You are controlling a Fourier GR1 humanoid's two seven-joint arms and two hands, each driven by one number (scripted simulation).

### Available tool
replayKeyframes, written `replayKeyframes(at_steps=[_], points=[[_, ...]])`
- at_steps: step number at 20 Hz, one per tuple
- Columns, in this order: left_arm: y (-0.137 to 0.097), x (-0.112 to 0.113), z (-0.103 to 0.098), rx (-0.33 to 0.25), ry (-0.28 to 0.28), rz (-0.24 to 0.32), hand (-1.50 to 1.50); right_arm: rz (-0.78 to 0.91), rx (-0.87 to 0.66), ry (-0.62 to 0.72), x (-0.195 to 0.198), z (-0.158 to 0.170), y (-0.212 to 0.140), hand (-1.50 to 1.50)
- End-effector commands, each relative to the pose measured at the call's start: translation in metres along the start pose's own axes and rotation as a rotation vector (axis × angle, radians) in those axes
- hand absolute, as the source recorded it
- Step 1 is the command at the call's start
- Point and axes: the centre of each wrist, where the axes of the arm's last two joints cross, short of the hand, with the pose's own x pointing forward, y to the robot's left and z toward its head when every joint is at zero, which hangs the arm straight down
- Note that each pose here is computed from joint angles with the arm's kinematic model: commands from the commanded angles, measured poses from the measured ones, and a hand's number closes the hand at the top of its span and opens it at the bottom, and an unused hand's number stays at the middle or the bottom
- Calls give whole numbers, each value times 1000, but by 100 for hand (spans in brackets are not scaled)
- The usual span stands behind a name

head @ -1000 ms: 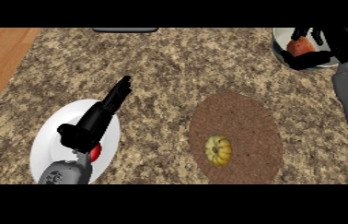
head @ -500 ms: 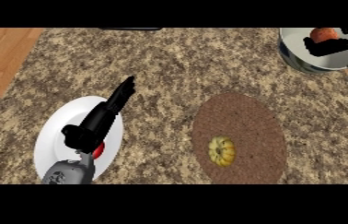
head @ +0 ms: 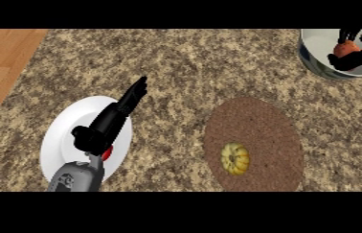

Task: Pick the sweet potato from the placemat and place it in the bowl

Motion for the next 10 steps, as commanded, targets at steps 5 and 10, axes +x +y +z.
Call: replayKeyframes(at_steps=[5, 10], points=[[-10, 4, 0, 2, -12, 11, 0, -160, 180, -37, -21, 8, 3, -150], [0, 1, 3, 0, -11, -6, 0, -284, 15, -51, -26, 7, -16, -150]])
